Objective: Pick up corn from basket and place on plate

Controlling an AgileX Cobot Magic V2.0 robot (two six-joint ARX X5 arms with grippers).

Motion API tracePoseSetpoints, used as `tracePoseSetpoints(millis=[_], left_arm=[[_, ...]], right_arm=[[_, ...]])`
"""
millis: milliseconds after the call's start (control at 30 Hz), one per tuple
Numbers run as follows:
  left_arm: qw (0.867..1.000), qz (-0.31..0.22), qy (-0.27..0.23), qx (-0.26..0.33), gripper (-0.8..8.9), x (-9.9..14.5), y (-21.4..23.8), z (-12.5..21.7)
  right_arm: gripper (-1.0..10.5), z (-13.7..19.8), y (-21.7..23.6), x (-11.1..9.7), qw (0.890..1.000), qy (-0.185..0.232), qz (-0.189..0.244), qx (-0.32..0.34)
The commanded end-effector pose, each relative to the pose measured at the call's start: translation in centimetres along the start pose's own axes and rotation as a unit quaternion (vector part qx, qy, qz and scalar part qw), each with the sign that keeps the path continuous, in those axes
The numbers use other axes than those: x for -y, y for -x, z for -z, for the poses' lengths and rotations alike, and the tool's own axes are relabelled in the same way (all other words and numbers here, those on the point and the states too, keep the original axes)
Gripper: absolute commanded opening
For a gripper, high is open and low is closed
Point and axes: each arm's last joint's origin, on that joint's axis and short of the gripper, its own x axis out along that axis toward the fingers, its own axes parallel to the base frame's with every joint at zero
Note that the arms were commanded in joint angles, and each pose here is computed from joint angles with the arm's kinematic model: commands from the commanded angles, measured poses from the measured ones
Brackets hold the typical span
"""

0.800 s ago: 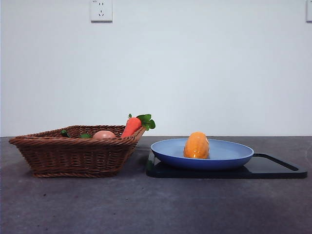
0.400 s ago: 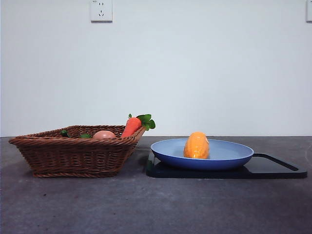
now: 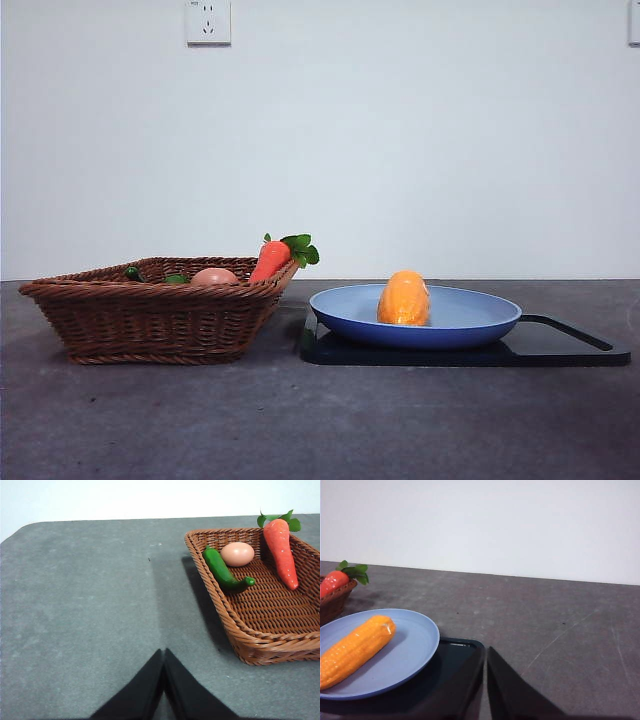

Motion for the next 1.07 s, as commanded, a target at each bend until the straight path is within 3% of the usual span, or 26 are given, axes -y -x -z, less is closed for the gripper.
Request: tracePoseSetpoints(millis=[33, 1067], left_arm=[[0.999, 0.002, 0.011, -0.031, 0.04, 0.01, -0.13, 0.9], [0.999, 0.002, 0.011, -0.031, 0.04, 0.01, -0.13, 0.9]], right_arm=[[0.0, 0.26, -0.01, -0.01, 1.0, -0.007, 0.001, -0.005], [0.0, 0.59, 0.0, 0.0, 1.0, -0.011, 0.001, -0.022]])
